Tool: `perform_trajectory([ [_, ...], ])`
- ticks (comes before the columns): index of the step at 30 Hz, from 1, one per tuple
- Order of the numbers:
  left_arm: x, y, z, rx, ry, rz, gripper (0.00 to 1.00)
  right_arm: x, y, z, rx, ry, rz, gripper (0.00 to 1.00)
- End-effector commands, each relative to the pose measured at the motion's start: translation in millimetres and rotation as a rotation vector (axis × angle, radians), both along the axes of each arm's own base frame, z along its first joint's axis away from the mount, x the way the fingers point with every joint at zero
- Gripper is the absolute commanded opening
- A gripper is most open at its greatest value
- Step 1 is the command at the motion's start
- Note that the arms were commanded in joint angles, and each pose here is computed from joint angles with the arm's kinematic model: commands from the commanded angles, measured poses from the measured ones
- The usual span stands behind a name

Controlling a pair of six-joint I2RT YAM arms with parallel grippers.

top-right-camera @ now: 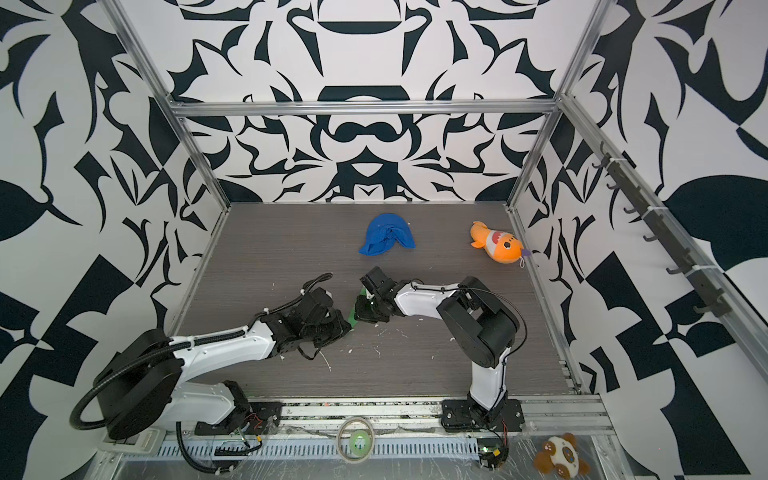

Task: Fold a paper plane with a square sheet of paper (pick it up from the middle)

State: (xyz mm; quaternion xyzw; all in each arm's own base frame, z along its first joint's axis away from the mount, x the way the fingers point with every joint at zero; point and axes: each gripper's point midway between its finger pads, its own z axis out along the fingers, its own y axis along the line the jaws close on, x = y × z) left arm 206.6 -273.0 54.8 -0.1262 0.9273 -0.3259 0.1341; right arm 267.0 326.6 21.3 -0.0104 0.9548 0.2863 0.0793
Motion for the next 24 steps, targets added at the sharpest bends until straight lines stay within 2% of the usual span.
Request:
perform_trajectory([
  [1,8.3,-2.2,-7.1,0.013,0.016,0.04,0.08,-11.1,-6.8,-13.5,-0.047,0.041,0.011,0.0],
  [4,14.7,4.9,-14.6,0.067,0.018,0.069,0.05,-13.3,-7.6,-13.2,-0.054,0.038,0.038,0.0],
  [11,23.0,8.5,-22.8,0.079,0.041,0.095,0.01,-16.1,-5.6,-11.9,-0.062,0.028,0.106,0.0],
  [18,14.4,-0.8,-33.1,0.049,0.092,0.052,0.0,-13.0,-4.8,-6.4,-0.091,-0.002,0.167,0.0],
  [24,1.7,13.9,-53.1,0.127,0.165,0.066,0.0,-10.0,0.2,-0.5,-0.088,-0.04,0.234,0.0],
])
